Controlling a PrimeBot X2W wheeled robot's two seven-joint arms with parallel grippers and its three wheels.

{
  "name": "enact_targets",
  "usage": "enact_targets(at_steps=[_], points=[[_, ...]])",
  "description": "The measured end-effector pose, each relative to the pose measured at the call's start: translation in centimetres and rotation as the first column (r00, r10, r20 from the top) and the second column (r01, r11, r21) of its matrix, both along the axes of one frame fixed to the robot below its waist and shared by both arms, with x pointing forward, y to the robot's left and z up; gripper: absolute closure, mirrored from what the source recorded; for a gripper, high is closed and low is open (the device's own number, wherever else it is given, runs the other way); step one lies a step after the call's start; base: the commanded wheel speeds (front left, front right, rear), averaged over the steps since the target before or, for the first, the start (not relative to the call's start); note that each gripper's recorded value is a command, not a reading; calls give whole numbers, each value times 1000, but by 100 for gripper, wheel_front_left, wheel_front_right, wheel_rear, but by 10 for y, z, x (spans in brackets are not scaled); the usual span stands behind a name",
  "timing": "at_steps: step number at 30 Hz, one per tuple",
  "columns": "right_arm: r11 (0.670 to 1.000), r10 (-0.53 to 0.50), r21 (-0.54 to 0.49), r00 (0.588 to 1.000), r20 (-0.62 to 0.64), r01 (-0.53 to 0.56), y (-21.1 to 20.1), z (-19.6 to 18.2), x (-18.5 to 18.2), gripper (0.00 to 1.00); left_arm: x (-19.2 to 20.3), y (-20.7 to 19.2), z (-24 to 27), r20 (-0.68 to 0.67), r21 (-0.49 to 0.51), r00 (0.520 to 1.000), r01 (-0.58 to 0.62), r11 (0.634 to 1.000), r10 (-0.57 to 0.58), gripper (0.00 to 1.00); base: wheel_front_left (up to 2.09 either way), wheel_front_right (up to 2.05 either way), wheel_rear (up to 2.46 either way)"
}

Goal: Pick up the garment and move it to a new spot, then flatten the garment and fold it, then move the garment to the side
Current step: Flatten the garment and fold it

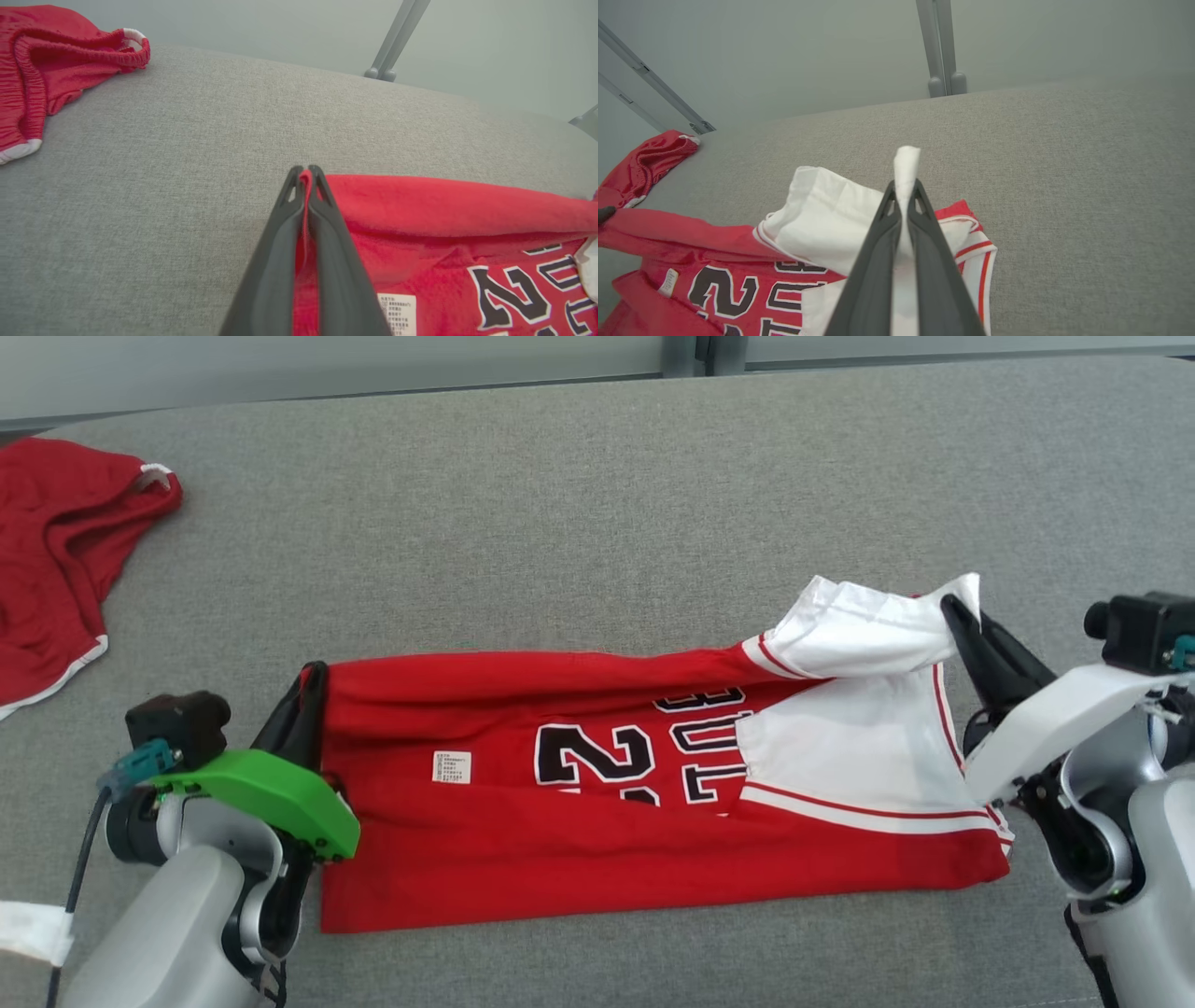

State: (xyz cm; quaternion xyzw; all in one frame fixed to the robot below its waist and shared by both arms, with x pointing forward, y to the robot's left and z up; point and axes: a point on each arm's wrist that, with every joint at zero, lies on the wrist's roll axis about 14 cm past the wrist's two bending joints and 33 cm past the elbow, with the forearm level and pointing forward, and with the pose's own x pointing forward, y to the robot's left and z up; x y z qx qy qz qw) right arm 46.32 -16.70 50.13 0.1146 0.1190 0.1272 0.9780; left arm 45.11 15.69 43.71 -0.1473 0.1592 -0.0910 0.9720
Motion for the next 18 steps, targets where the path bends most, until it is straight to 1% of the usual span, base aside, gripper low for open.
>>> enact_targets(at_steps=[6, 11, 18], points=[[999, -29, 45, 999, -22, 30, 4, -7, -30, 100, -22, 1, -1, -3, -29, 1000, -30, 999, 30, 100, 0, 0, 0], [997, -64, 49, 996, -67, 67, -1, -21, -47, 100, -40, 3, -7, -32, -48, 998, -60, 997, 58, 100, 0, 0, 0], [995, -83, 54, 991, -103, 89, -3, -37, -54, 100, -49, 3, -16, -62, -49, 996, -72, 996, 69, 100, 0, 0, 0]])
